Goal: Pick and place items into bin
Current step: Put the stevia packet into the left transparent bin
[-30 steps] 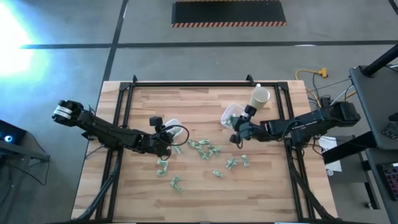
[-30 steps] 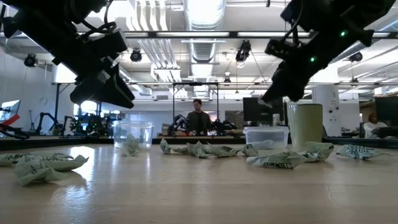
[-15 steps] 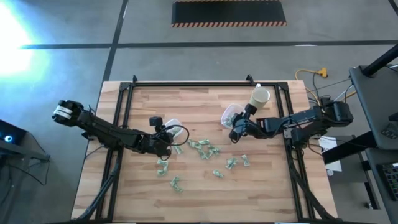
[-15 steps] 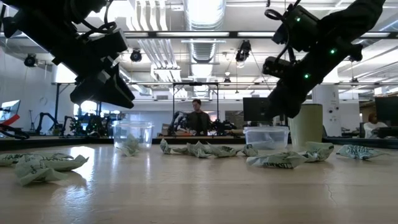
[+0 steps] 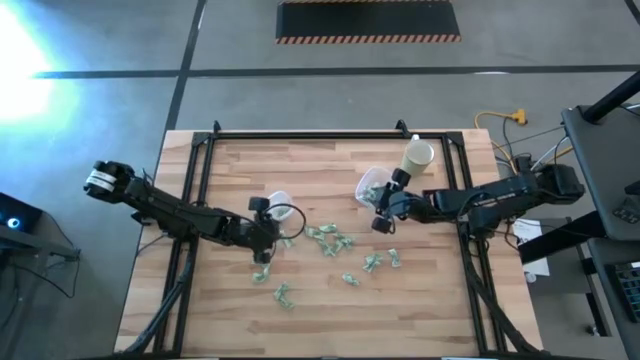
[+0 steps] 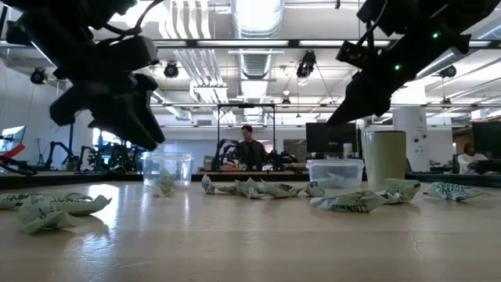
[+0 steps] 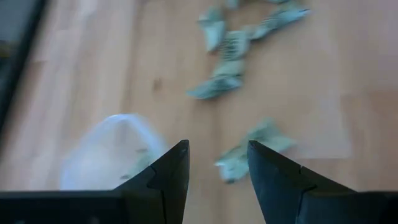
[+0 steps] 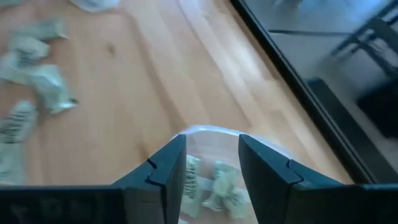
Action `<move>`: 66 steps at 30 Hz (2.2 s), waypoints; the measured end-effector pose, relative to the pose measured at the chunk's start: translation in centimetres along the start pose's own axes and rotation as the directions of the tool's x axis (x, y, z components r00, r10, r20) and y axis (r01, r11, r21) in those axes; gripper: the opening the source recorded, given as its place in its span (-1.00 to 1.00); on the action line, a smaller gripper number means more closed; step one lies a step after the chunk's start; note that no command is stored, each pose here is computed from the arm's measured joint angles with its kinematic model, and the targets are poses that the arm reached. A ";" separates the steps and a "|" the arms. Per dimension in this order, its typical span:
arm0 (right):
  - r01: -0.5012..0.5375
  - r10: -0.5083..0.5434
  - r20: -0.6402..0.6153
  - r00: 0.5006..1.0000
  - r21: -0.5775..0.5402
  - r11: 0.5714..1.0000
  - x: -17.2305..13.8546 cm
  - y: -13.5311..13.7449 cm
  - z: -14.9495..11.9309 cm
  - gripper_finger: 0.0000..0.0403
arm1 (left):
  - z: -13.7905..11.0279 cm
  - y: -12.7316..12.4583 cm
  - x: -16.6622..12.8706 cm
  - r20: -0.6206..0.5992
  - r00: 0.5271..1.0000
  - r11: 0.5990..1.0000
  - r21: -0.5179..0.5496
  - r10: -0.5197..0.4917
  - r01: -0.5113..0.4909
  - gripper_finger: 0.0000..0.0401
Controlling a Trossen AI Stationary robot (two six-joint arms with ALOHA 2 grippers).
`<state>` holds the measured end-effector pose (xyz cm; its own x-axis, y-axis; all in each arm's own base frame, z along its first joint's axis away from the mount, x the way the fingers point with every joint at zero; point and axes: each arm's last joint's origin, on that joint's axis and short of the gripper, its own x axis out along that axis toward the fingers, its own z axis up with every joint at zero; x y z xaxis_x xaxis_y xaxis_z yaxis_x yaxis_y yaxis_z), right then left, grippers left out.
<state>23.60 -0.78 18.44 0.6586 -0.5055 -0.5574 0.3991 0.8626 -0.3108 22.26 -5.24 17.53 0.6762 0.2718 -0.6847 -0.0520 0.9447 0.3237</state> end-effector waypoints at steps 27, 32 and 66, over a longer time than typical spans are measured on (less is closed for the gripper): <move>-0.027 0.027 0.002 1.000 -0.012 1.000 -0.2 0.4 0.0 -0.45 | -0.5 -1.6 4.5 -0.075 0.987 0.989 0.032 -0.139 0.141 -0.28; -0.028 0.028 0.002 1.000 -0.009 1.000 -0.2 0.4 0.0 -0.48 | -0.8 -1.6 5.1 -0.092 0.980 0.984 0.002 -0.177 0.178 -0.28; -0.029 0.029 0.000 1.000 -0.005 1.000 -0.2 0.4 -0.1 -0.57 | -0.7 -1.6 5.1 -0.092 0.930 0.935 -0.011 -0.355 0.355 -0.96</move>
<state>23.61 -0.30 18.34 0.6699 -0.4807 -0.5657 0.3770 0.8768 -0.2986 25.25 -5.24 13.09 0.5802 -0.0653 -0.8118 0.1834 0.9816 0.0521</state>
